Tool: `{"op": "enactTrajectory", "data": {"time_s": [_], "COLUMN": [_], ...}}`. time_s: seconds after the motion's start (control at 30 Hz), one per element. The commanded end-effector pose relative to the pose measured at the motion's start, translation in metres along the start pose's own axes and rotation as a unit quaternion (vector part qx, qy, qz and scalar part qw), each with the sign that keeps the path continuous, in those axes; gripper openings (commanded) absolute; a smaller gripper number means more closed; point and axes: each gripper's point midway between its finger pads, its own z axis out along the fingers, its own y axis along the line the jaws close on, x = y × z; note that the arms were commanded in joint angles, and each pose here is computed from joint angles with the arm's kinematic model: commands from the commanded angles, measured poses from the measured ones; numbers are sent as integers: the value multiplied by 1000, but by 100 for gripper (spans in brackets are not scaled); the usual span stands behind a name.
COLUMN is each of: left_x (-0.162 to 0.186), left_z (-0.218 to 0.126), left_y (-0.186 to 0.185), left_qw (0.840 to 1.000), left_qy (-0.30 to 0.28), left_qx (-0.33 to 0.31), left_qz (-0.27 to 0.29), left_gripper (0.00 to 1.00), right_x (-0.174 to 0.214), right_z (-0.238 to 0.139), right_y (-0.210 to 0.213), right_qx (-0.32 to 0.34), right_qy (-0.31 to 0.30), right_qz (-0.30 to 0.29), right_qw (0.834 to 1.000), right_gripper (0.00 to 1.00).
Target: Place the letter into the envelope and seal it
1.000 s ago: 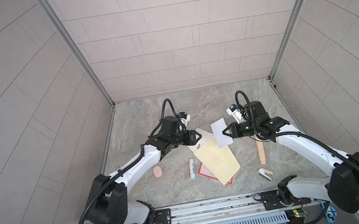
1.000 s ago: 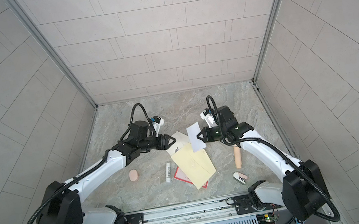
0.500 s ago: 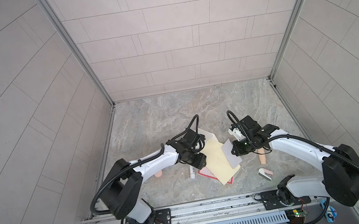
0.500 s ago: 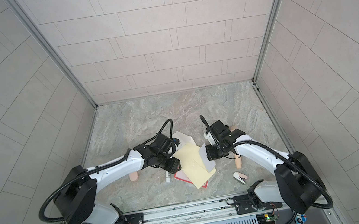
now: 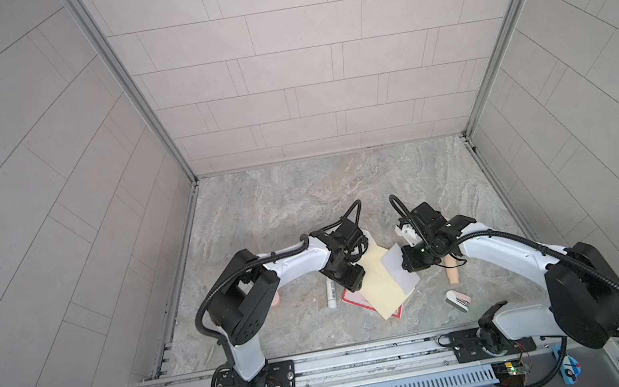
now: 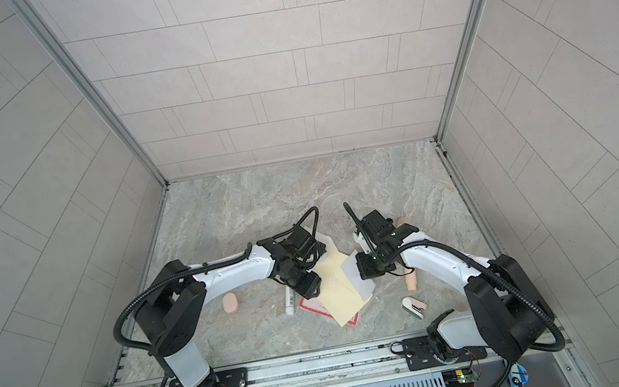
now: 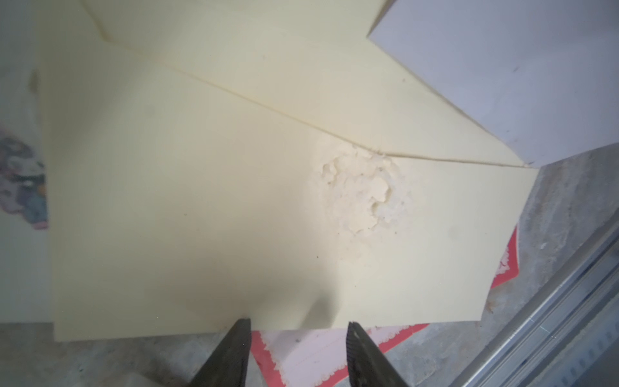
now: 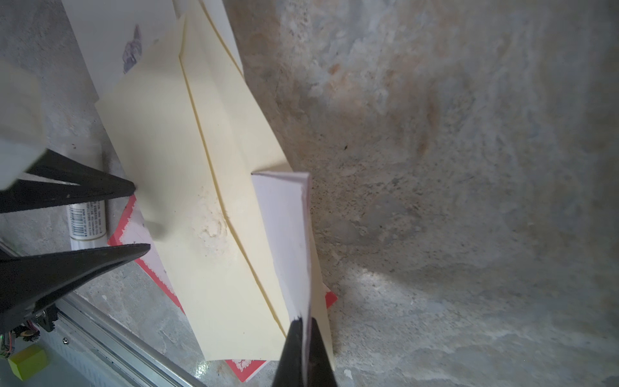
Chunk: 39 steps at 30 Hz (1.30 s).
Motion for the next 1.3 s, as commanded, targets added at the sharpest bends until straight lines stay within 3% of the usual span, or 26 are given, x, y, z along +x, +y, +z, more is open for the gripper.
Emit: {"op": "enactTrajectory", "data": {"time_s": [0.0,0.4,0.63,0.87,1.1,1.27], "left_x": [-8,-58,-81,-61,-28,-23], "left_z": [2,12,-7,-30,-22,-7], "left_y": [3,19,16,18,4,-4], "left_qw": [1000,997,995,995,996,995], "left_qy": [6,-49,-95,-98,-56,-40], "left_qx": [-15,-46,-1,11,56,88], "left_qz": [20,35,5,-16,-30,-31], "left_gripper": [52,52,54,56,46,38], "right_x": [4,-12,-23,-29,-36,-39], "right_z": [6,23,32,43,47,52], "right_y": [-2,5,7,5,7,11], "right_qx": [4,-24,-39,-41,-45,-42], "right_qy": [11,4,2,3,2,9], "right_qz": [5,33,46,59,56,46], "right_qw": [1000,999,998,997,997,998], "right_gripper": [0,0,0,0,0,0]}}
